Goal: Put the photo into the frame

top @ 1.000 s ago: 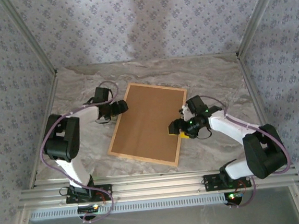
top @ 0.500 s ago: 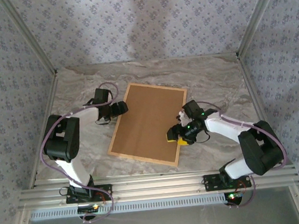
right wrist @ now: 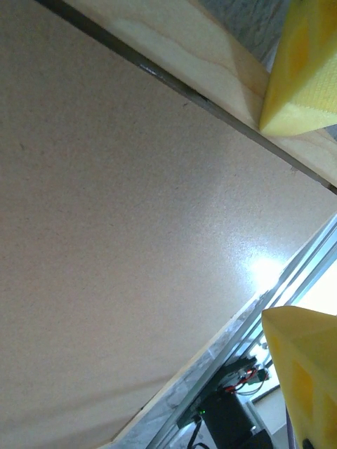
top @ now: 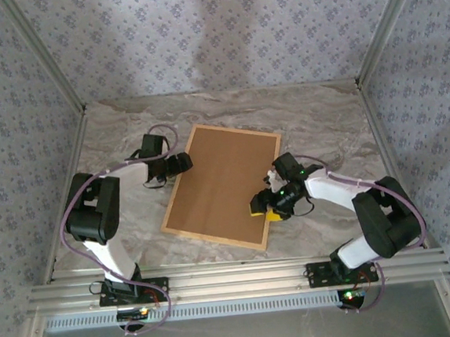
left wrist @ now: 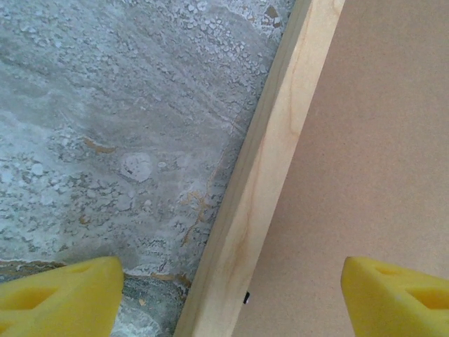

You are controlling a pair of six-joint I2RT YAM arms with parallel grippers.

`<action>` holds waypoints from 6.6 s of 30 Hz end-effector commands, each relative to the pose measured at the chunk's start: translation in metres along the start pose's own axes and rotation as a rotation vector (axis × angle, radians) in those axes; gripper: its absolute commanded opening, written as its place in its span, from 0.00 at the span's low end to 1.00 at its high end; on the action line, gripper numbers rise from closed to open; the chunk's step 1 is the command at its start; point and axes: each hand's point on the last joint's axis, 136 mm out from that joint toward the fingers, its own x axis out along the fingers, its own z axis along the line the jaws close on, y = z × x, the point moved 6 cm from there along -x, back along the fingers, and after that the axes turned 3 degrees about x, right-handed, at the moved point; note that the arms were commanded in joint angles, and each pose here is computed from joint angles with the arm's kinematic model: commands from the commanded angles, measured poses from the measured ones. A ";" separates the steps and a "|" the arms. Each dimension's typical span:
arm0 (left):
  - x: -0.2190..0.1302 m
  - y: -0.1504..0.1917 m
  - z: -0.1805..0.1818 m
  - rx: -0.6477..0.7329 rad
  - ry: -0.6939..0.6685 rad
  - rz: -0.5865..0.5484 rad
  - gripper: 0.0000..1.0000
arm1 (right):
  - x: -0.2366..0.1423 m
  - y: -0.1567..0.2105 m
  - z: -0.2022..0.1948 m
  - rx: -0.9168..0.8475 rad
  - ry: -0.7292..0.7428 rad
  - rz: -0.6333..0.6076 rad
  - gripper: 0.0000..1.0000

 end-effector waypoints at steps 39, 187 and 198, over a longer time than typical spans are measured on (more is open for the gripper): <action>0.018 0.057 -0.032 -0.011 0.150 0.135 0.80 | -0.006 -0.034 0.018 -0.028 -0.029 -0.143 0.66; 0.007 0.045 0.011 0.056 -0.094 0.104 0.33 | -0.044 -0.148 -0.019 -0.045 0.057 -0.434 0.73; -0.015 0.100 0.013 0.099 -0.173 0.099 0.23 | -0.071 -0.169 -0.038 -0.051 0.201 -0.452 0.72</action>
